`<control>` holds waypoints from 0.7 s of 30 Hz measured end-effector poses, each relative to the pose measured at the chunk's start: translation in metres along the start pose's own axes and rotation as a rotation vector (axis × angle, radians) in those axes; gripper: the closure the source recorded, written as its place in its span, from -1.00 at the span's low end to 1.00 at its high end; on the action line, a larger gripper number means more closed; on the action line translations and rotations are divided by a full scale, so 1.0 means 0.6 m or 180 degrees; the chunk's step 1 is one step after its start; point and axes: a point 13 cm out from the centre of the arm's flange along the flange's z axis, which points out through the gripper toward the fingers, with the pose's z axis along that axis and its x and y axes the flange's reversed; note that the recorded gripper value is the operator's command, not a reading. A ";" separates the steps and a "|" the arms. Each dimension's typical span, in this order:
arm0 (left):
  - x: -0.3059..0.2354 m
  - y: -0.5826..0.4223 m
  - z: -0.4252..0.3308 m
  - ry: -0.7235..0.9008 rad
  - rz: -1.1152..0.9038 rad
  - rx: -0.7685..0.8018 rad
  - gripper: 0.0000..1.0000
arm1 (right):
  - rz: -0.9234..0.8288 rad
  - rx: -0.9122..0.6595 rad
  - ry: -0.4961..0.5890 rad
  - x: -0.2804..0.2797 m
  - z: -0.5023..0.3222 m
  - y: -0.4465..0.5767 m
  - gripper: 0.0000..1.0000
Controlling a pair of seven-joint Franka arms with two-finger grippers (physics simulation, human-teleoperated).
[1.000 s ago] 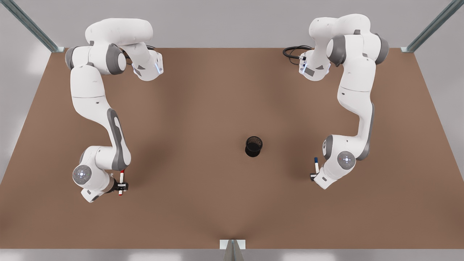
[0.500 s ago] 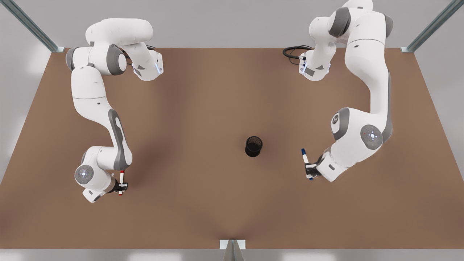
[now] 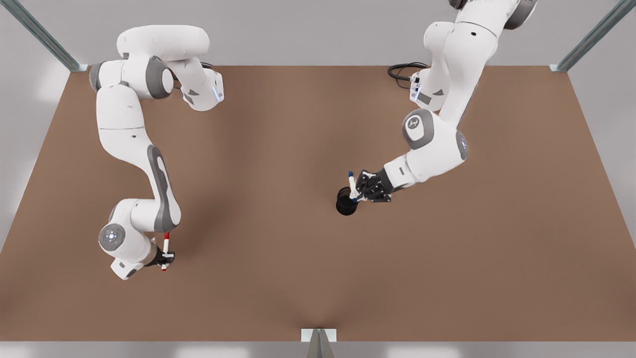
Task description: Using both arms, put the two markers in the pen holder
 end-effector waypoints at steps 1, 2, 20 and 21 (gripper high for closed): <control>0.000 -0.002 0.015 -0.0096 0.0068 0.0041 0.57 | -0.0018 0.0000 -0.0053 -0.010 -0.029 0.006 0.57; -0.002 0.007 0.028 -0.0195 0.0099 0.0070 0.57 | -0.0037 -0.0004 -0.0127 -0.022 -0.065 0.013 0.57; 0.111 0.096 0.144 -0.0293 0.1888 -0.0414 -1.00 | -0.1018 -0.0624 -0.0606 -0.021 -0.405 0.546 0.57; 0.121 0.097 0.146 -0.0262 0.1981 -0.0431 -1.00 | -0.1078 -0.0618 -0.0637 -0.017 -0.408 0.571 0.57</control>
